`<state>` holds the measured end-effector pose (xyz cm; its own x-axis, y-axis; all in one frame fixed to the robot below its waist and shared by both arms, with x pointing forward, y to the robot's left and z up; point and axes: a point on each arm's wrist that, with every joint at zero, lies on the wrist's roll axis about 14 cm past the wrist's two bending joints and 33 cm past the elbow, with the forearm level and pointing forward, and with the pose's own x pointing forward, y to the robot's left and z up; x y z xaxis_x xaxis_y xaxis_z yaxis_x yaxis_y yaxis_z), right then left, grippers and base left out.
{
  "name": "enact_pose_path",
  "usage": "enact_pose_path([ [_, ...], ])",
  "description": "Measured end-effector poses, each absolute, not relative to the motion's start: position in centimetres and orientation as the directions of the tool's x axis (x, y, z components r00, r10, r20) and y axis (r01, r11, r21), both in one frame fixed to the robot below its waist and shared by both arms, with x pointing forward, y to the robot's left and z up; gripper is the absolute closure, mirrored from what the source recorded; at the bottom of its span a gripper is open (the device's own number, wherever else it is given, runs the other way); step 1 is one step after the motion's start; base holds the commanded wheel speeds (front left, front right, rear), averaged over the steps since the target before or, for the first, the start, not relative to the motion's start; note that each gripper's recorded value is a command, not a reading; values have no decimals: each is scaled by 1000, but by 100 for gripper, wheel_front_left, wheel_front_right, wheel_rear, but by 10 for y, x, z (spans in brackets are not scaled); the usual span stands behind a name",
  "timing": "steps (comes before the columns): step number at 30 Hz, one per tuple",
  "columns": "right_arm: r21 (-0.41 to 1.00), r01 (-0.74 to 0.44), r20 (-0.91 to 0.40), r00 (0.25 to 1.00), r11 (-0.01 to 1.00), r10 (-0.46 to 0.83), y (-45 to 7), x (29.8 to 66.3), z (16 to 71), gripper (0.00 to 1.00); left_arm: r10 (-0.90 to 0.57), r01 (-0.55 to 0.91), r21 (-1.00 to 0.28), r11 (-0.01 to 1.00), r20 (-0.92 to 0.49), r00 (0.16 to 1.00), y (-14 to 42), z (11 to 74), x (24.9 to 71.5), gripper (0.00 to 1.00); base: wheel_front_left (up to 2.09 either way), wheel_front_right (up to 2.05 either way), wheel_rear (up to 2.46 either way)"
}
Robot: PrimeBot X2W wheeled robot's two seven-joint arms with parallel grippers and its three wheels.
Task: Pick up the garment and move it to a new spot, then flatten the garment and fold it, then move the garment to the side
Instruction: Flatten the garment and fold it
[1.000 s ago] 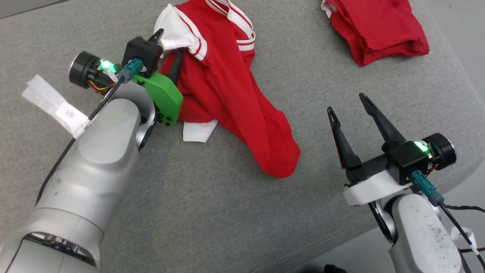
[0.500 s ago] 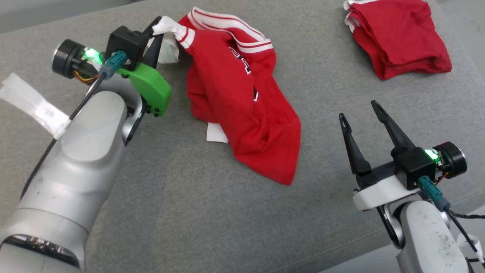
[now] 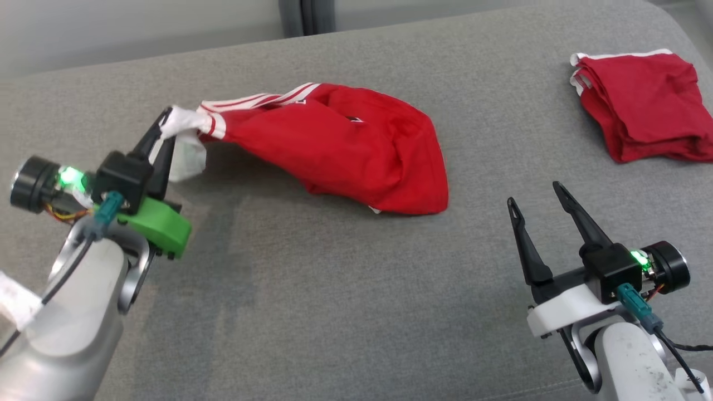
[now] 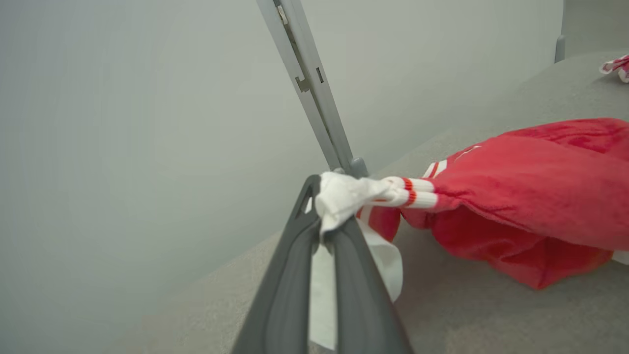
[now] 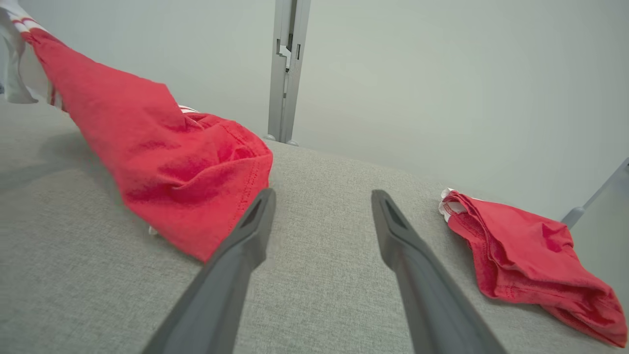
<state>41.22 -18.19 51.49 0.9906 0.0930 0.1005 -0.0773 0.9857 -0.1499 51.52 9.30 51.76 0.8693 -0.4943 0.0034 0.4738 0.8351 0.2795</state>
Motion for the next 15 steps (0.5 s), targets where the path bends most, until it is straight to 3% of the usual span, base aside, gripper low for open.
enact_pose_path([
  [6,-142,-101,113,987,985,118,-172,408,519,0,-490,492,268,829,-77,868,100,488,458,100,0,0,0],
  [10,-140,-111,117,985,984,128,-168,407,521,0,-533,547,157,822,-125,837,70,467,422,100,0,0,0],
  [15,-139,-106,110,986,985,122,-171,405,519,0,-553,564,50,824,-147,820,43,453,411,100,0,0,0],
])
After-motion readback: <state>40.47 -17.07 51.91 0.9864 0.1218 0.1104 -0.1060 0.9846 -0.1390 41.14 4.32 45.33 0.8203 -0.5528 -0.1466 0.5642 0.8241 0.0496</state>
